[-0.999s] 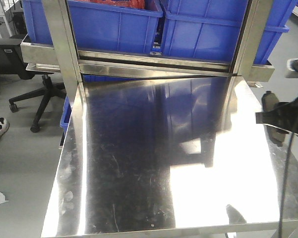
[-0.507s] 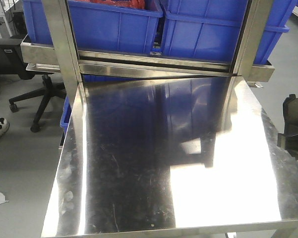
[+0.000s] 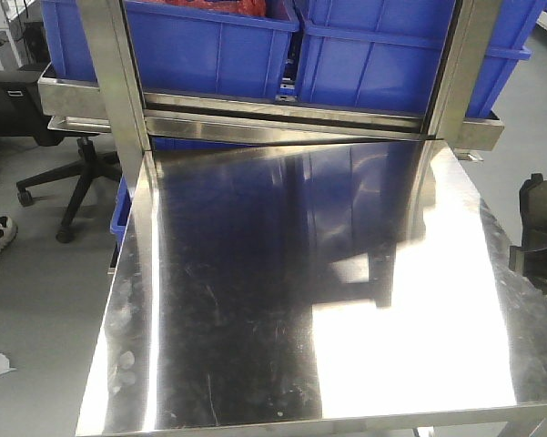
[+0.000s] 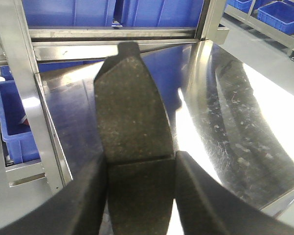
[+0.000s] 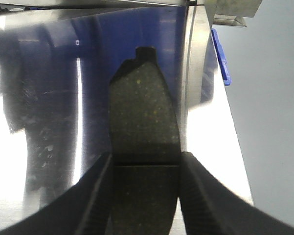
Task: Move and align brake pads A on conveyor
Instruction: 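Back the base away from the table and turn toward the aisle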
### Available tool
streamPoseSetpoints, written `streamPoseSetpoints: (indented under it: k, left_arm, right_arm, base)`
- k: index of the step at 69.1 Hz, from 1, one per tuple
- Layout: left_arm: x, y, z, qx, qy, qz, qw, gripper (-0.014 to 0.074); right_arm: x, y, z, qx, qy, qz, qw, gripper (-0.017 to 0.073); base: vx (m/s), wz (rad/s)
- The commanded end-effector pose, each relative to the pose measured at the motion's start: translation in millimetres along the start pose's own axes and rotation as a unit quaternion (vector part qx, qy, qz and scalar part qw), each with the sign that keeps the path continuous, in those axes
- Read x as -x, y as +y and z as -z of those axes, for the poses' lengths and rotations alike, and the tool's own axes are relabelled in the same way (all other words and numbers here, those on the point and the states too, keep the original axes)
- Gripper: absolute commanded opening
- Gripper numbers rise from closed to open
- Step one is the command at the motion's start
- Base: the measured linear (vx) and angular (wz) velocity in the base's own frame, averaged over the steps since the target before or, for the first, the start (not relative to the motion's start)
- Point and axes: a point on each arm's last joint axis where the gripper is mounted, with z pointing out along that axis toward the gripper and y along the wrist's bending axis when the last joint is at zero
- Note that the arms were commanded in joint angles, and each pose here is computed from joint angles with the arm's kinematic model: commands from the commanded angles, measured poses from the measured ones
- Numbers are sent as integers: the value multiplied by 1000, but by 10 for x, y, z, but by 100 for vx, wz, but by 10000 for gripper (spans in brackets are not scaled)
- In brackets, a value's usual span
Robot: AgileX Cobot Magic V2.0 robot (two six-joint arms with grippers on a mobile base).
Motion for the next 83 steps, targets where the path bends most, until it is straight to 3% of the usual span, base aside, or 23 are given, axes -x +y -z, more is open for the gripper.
streamPoseSetpoints:
  k: [1,83]
  left_arm:
    - [150,-31,46,-15,-55,1,998,177]
    - [150,-32,41,-14,-54,1,998,177]
  right_arm:
    - [181,-6,92,-4,-66,3,998,87]
    - [181,-6,92,-4,-66,3,998,87]
  base:
    - [0,0]
    - [-3,8]
